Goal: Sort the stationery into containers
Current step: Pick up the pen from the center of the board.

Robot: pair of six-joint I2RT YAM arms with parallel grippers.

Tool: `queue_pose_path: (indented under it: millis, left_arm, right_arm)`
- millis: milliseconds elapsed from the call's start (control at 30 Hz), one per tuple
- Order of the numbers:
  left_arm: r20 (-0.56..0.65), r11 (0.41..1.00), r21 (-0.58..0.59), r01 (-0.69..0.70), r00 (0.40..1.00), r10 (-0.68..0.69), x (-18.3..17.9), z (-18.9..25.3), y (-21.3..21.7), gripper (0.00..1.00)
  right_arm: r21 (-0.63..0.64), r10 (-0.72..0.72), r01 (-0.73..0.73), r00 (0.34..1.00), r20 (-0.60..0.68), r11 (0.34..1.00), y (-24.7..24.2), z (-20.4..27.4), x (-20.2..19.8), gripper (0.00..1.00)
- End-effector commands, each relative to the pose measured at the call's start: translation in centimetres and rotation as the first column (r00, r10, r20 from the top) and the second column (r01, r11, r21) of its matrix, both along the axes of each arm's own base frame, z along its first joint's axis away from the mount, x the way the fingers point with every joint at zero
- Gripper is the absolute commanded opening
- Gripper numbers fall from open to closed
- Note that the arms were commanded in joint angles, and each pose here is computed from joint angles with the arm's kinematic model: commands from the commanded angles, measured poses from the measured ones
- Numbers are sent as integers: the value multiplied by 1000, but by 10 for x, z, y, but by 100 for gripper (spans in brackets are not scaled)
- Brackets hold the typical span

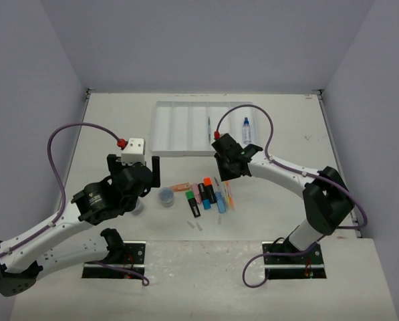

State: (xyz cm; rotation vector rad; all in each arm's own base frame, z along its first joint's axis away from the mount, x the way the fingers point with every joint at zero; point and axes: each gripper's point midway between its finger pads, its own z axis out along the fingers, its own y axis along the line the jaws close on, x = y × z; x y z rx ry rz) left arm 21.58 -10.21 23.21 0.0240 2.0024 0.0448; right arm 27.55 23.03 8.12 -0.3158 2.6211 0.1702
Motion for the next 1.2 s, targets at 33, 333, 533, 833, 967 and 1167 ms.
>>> queue_pose_path:
  millis: [33,333,533,833,967,1167]
  left_arm:
    - [11,999,-43,-2,1000,3,4,-2,-7,100]
    - [-9,1000,-19,6,1000,-6,5,-7,-10,100]
    - [-13,1000,-12,8,1000,-8,5,-8,-11,100]
    - [1,999,-36,8,1000,-8,3,-4,-8,100]
    - [0,999,-46,13,1000,-13,2,-3,-9,100]
    - [3,999,-50,17,1000,-17,2,-2,-8,100]
  right_arm:
    - [-37,-56,55,998,-4,998,-12,-17,-4,26]
    - [-82,-49,43,996,-71,996,-16,-46,-13,22]
    - [-86,-43,36,996,-80,996,-16,-49,-15,21]
    - [-96,-47,36,992,-115,995,-24,-60,-29,18]
    - [-86,-42,32,992,-121,996,-25,-62,-32,16]
    - [-78,-34,23,989,-144,997,-23,-67,-36,15]
